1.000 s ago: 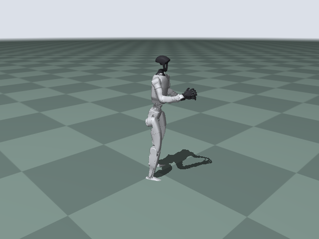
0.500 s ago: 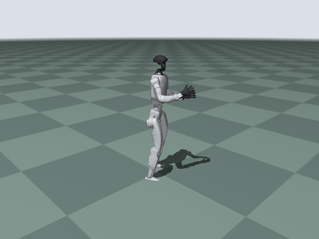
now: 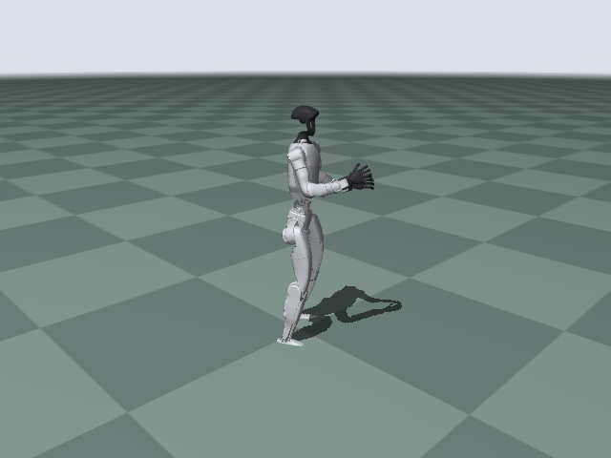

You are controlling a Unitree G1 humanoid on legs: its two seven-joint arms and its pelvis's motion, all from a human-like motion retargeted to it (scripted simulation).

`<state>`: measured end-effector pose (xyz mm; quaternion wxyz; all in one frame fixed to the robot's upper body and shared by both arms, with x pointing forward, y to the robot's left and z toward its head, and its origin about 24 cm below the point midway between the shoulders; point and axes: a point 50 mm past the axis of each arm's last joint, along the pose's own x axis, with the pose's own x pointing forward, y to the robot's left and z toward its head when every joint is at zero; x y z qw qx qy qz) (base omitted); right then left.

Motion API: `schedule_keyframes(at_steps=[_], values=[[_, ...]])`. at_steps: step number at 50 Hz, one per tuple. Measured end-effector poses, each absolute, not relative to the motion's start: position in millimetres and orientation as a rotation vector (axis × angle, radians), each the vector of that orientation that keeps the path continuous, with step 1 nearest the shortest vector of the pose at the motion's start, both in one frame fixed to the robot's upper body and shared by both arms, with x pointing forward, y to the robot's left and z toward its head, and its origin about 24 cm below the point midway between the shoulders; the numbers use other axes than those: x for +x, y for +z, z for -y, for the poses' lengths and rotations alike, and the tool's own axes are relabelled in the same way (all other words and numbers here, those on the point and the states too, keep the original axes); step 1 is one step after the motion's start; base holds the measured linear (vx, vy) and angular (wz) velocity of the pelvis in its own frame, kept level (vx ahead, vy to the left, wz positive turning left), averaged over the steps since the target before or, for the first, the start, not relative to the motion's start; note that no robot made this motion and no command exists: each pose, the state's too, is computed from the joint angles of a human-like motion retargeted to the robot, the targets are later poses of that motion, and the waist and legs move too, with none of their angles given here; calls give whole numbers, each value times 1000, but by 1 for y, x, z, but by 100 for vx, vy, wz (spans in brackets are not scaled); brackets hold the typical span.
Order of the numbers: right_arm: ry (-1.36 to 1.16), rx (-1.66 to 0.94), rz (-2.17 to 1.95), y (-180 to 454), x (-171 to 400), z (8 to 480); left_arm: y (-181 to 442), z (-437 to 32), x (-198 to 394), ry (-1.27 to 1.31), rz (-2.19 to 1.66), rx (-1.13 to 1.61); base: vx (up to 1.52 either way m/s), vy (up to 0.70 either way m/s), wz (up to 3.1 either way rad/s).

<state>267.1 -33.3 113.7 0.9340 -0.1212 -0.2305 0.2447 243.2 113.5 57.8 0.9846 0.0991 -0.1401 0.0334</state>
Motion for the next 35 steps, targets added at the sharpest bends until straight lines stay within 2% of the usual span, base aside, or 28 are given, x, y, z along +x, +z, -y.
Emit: schedule_keyframes(at_steps=[13, 35], values=[[499, -262, 465, 109, 265, 37, 57, -113, 240, 23, 309, 286, 0, 0, 0], [629, -390, 309, 69, 260, 39, 14, -120, 215, -136, 155, 494, 0, 0, 0]])
